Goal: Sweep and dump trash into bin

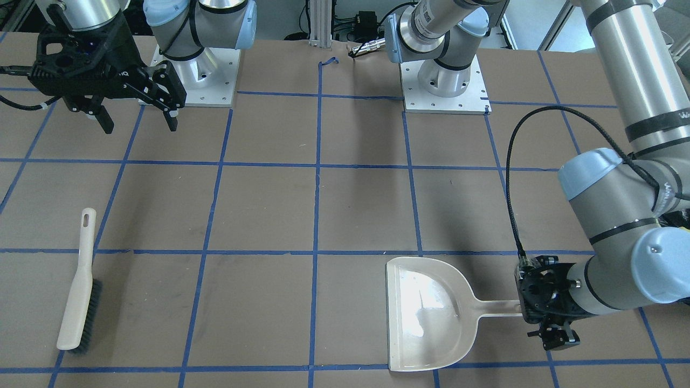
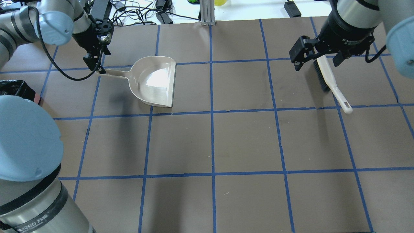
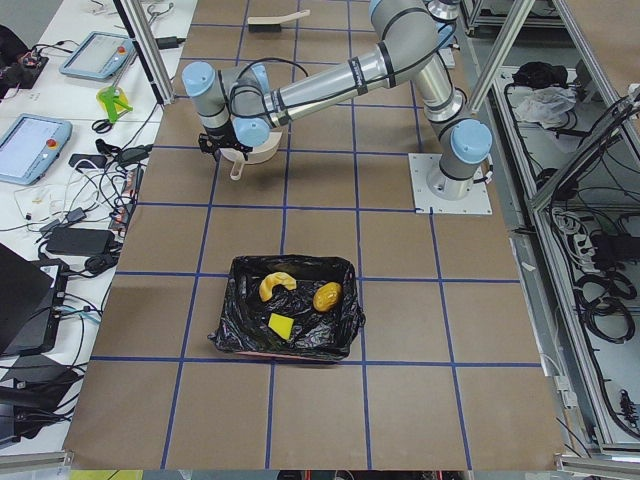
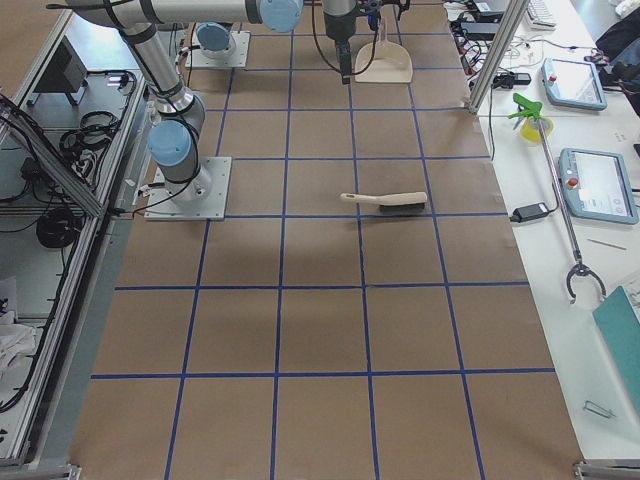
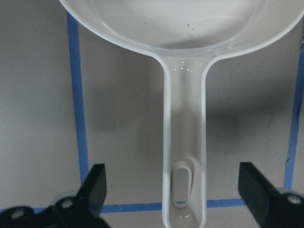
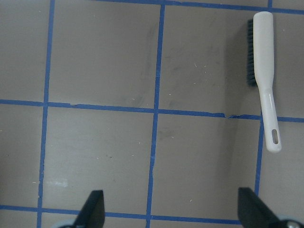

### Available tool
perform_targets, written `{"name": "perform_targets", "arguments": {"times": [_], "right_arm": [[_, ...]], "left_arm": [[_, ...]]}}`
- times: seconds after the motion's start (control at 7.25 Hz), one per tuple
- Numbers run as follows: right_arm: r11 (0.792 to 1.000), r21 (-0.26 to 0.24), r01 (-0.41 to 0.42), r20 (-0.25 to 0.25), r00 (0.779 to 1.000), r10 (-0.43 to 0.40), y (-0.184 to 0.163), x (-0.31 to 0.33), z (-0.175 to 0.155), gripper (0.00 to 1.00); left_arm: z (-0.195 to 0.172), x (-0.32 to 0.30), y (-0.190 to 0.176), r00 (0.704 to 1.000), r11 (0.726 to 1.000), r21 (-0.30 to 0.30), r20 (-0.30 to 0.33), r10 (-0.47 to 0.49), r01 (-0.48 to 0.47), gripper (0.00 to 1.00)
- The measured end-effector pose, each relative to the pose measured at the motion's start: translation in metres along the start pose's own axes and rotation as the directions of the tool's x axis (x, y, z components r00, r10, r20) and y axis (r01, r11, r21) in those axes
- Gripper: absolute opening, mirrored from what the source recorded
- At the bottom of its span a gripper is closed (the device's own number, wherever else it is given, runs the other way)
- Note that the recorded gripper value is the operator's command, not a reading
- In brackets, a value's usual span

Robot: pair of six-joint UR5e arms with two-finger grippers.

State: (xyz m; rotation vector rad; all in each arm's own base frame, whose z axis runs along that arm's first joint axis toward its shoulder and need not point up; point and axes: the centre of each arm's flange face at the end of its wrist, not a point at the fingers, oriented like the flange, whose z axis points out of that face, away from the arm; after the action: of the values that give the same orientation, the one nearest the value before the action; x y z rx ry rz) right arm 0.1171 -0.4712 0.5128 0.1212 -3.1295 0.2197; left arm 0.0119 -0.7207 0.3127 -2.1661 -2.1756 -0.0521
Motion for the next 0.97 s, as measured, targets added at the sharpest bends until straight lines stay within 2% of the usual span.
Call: {"name": "perform_targets", "arguments": {"times": [0.28, 0.55, 0.83, 0.97], "right_arm": [[1.0, 0.0, 0.0, 0.0, 1.0, 0.0, 0.0, 0.0, 0.0, 1.0], [1.0, -0.001, 0.0, 0.0, 1.0, 0.0, 0.0, 0.0, 0.0, 1.0], [1.0, 0.0, 0.0, 0.0, 1.0, 0.0, 0.0, 0.0, 0.0, 1.0], [1.0, 0.0, 0.0, 0.0, 1.0, 0.0, 0.0, 0.0, 0.0, 1.0]], "left_arm": [[-0.084, 0.026, -0.014, 0.997, 0.997, 0.007, -0.038, -0.074, 0.075, 1.0], [-0.151, 0.069, -0.026, 0.972, 0.974, 0.002, -0.07, -0.226, 0.227, 1.0], [-0.195, 0.11, -0.067, 0.921, 0.922, -0.018, -0.043, -0.386, 0.386, 1.0], [-0.208, 0.127, -0.097, 0.874, 0.875, -0.027, -0.025, -0.485, 0.484, 1.0]]}}
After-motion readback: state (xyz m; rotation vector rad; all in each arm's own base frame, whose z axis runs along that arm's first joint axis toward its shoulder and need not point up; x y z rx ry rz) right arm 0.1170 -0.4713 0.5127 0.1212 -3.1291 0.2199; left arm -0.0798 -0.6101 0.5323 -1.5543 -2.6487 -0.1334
